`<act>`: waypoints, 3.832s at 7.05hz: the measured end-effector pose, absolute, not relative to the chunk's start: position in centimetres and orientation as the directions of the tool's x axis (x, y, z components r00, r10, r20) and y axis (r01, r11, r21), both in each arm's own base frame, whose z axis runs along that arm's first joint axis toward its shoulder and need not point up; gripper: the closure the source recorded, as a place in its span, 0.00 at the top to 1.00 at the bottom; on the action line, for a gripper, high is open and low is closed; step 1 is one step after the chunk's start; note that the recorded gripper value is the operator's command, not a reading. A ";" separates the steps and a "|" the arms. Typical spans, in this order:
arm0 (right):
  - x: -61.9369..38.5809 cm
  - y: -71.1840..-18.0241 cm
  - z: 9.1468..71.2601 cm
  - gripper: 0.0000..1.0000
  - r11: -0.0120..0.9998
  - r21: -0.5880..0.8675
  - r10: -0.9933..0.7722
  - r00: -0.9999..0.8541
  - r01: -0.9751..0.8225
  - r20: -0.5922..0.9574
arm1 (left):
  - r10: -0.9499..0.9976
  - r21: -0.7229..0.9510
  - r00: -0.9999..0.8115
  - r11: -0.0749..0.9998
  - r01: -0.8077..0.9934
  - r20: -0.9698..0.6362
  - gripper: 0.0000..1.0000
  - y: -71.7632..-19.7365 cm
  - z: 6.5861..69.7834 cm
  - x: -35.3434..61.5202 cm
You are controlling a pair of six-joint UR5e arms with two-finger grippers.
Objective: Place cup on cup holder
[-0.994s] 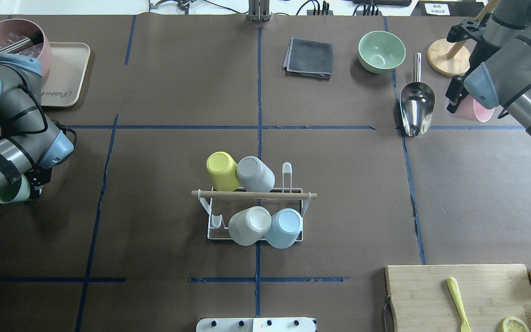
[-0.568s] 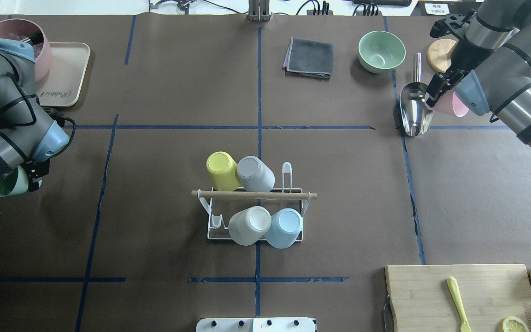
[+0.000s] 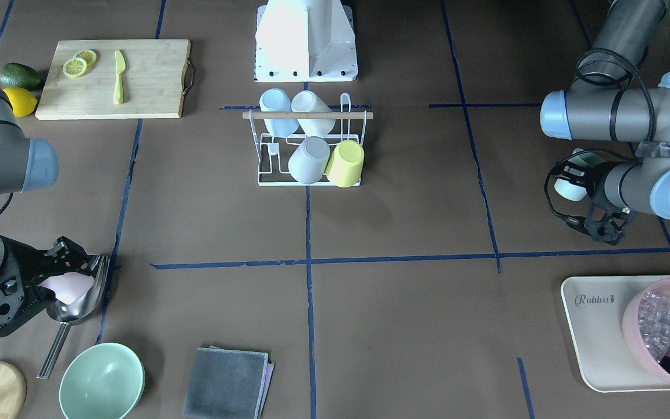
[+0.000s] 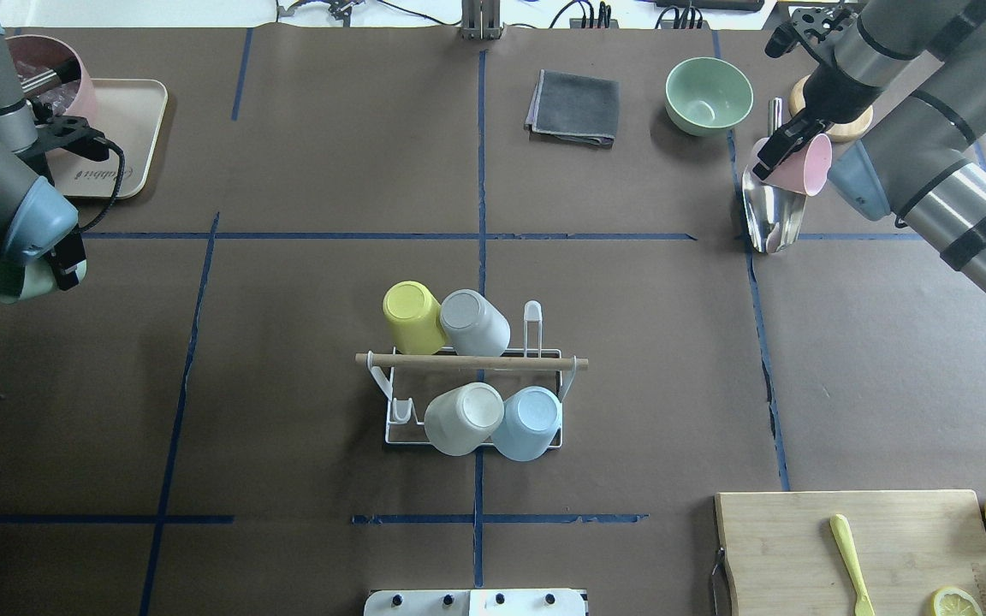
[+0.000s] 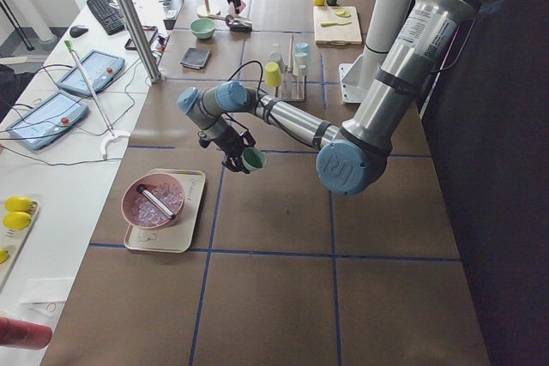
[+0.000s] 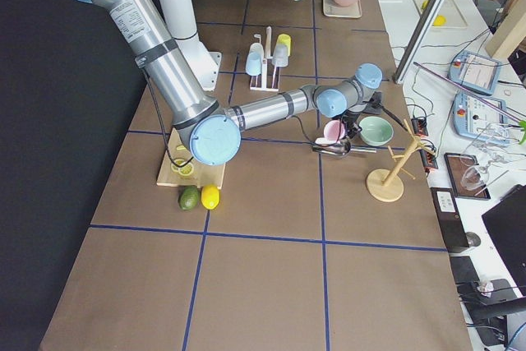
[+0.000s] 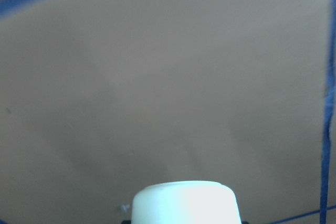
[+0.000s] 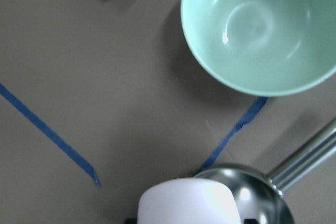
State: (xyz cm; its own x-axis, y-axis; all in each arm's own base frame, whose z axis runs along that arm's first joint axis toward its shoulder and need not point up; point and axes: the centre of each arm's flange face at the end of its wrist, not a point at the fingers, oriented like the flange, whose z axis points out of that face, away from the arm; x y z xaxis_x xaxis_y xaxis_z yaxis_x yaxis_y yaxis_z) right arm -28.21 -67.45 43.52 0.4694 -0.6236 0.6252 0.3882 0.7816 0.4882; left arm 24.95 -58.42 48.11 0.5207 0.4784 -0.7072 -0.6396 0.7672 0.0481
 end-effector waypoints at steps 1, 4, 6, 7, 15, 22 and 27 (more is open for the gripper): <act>-28.5 -67.9 42.6 0.00 0.747 0.553 -0.664 0.456 0.370 0.592 | 0.541 0.159 0.489 0.765 -0.625 -0.684 0.02 -58.8 46.5 25.2; -28.6 -68.3 38.3 0.00 0.637 0.715 -0.757 0.409 0.287 0.510 | 0.743 0.500 0.361 0.654 -0.567 -0.563 0.02 -57.8 39.5 28.9; -28.4 -67.7 34.0 0.00 0.617 0.762 -0.760 0.397 0.195 0.514 | 0.859 0.712 0.285 0.512 -0.481 -0.425 0.02 -56.5 35.1 28.9; -28.1 -66.9 31.8 0.00 0.618 0.772 -0.754 0.389 0.146 0.530 | 0.892 0.789 0.280 0.447 -0.422 -0.355 0.02 -55.1 33.9 27.9; -32.8 -55.2 19.2 0.00 0.349 0.915 -0.881 0.264 -0.200 0.393 | 0.849 0.904 0.354 0.284 0.318 -0.392 0.02 -42.6 27.0 28.5; -42.0 -41.2 21.2 0.00 0.349 0.784 -0.920 -0.027 -0.514 0.391 | 0.891 0.664 0.162 0.183 0.725 -0.423 0.03 -27.3 24.9 37.0; -45.0 -41.2 25.1 0.00 0.393 0.772 -0.906 -0.069 -0.500 0.417 | 0.889 0.734 0.330 0.010 0.679 -0.317 0.04 -26.0 28.1 43.6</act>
